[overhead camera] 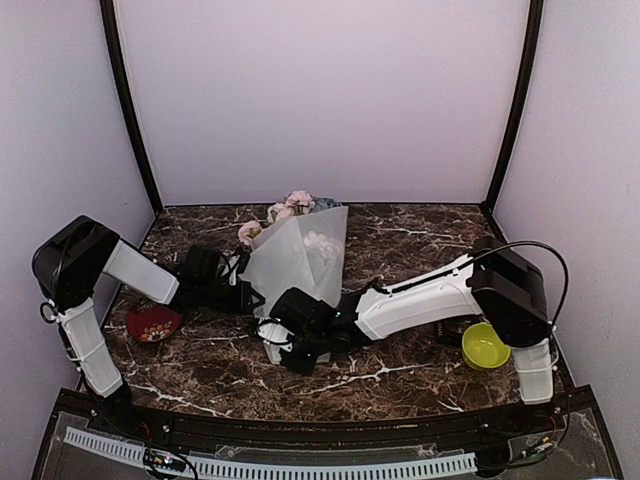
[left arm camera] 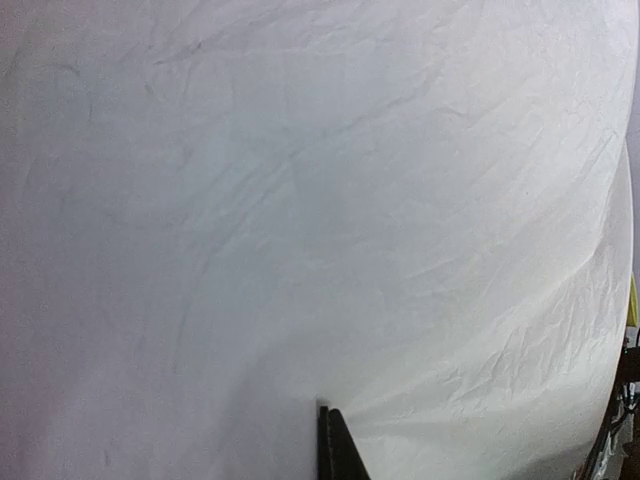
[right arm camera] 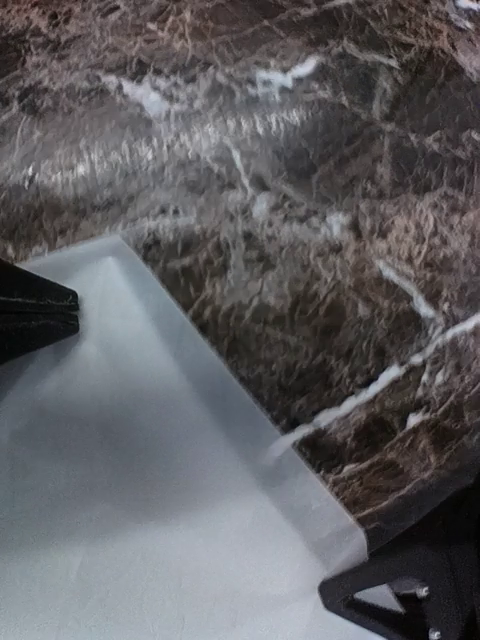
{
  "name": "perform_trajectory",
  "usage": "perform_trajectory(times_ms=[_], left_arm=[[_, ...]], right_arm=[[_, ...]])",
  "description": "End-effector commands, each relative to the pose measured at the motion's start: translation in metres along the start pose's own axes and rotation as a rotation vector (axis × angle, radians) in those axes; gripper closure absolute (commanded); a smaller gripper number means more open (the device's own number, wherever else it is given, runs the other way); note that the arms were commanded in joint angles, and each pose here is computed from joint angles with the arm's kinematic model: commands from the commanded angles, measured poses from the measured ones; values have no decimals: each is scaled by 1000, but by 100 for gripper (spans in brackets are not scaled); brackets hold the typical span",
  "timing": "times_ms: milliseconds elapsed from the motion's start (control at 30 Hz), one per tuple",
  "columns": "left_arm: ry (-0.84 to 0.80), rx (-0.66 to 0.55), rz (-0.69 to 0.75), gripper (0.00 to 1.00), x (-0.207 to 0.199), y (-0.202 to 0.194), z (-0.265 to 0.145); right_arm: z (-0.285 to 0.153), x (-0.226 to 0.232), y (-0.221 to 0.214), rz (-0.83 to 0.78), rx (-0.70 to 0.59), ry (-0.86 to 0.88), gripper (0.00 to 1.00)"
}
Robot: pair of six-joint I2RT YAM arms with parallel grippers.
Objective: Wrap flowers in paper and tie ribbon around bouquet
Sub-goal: Press the fold line on the folded wrapping paper.
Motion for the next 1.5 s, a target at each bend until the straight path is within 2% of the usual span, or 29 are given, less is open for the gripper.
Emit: perform_trajectory(times_ms=[0, 167, 233, 333, 500, 733, 900, 1033, 1133, 1233, 1367, 1467], left_arm=[[111, 28, -4, 100, 22, -4, 5], [115, 35, 4, 100, 23, -4, 6], [108, 35, 5, 100, 22, -4, 6], [103, 35, -3, 100, 23, -5, 7], [102, 42, -10, 100, 23, -7, 6], [113, 34, 0, 100, 23, -5, 5], [129, 36, 15, 100, 24, -3, 7], [129, 41, 24, 100, 24, -4, 7], [120, 42, 24, 100, 23, -4, 6], [123, 42, 25, 100, 23, -5, 6], [121, 45, 28, 100, 23, -5, 6], [123, 47, 32, 100, 23, -5, 5]], right_arm=[[-8, 34, -10, -66, 25, 57, 100], [-51, 39, 0, -71, -80, 123, 100], [-71, 26, 8, -38, -138, 97, 100], [-80, -16, 7, 109, -200, 38, 100], [-52, -47, -22, 259, -127, 20, 100], [-32, -20, -78, 309, 5, 72, 100], [-59, -15, -87, 334, 8, 67, 100], [-98, -42, -89, 398, -31, -10, 100], [-119, -79, -117, 529, 38, -153, 100], [-133, -112, -166, 706, 194, -300, 97], [-137, -119, -214, 845, 414, -379, 95], [-137, -119, -240, 909, 508, -413, 89]])
Point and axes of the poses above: each gripper's point midway between its finger pads, its own z axis out along the fingers, its own x axis along the line the jaws close on, y = z × x, the point moved 5 cm from there along -z, back along the fingers, and after that the axes turned 15 degrees about -z, right-handed, at the moved point
